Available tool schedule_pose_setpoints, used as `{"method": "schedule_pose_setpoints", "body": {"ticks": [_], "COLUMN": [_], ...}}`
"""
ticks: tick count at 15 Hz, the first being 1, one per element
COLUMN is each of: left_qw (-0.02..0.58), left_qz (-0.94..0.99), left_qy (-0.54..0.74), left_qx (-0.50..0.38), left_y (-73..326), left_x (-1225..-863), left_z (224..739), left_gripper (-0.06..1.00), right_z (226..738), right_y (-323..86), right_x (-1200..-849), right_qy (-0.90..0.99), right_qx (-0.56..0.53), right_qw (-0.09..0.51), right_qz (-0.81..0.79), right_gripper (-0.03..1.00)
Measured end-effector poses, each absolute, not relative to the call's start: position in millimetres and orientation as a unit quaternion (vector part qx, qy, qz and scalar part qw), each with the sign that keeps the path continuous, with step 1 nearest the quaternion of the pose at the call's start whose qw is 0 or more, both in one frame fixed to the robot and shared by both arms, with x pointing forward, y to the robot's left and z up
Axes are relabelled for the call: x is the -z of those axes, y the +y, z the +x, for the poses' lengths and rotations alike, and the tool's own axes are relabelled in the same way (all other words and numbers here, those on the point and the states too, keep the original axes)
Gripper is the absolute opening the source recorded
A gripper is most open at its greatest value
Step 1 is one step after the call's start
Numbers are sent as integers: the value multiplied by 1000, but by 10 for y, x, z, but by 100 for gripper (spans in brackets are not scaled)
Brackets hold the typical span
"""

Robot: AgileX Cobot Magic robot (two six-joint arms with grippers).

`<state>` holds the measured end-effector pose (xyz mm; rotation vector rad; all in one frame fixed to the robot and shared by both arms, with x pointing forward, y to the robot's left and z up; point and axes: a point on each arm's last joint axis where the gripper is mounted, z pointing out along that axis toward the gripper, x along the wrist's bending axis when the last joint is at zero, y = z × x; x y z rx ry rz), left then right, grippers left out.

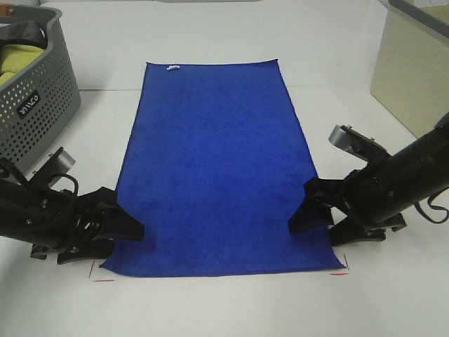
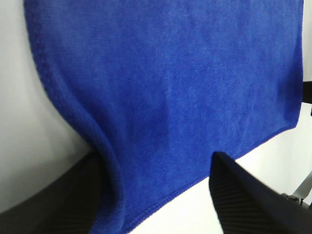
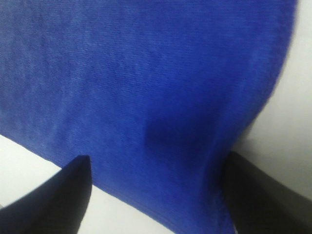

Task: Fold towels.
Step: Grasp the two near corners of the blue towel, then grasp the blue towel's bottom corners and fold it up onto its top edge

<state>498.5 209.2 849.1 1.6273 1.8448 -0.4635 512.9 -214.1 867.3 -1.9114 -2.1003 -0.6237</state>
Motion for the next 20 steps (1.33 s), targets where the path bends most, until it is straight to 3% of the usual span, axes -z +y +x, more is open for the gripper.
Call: {"method": "schedule_pose_setpoints", "body": {"ticks": [2, 6, 7, 11, 14, 20], "left_qw": [312, 290, 288, 280, 270, 269], "left_qz": [617, 623, 627, 638, 640, 636], "left_qy": [702, 712, 710, 705, 705, 709], "left_qx": [170, 143, 141, 135, 141, 142], "left_y": [2088, 2142, 2146, 2176, 2227, 2323], "left_x": [-8479, -8421, -8421, -8539, -8652, -8802], "left_z": [5014, 5020, 5017, 4885, 4532, 3858], "left_gripper": [55, 7, 1, 0, 0, 0], "right_z": [5146, 5169, 5166, 5104, 4822, 4205], "right_y": [-2085, -2124, -2123, -2124, -2157, -2254], "right_x": [-8650, -8592, -8581, -8649, -8834, -8871], "right_qy": [-693, -672, -672, -677, -676, -671], "right_qx": [210, 197, 195, 194, 198, 173], "right_qw": [115, 98, 100, 106, 117, 144], "right_qz": [-680, -707, -707, -702, -700, -706], "right_gripper": [61, 11, 1, 0, 0, 0]}}
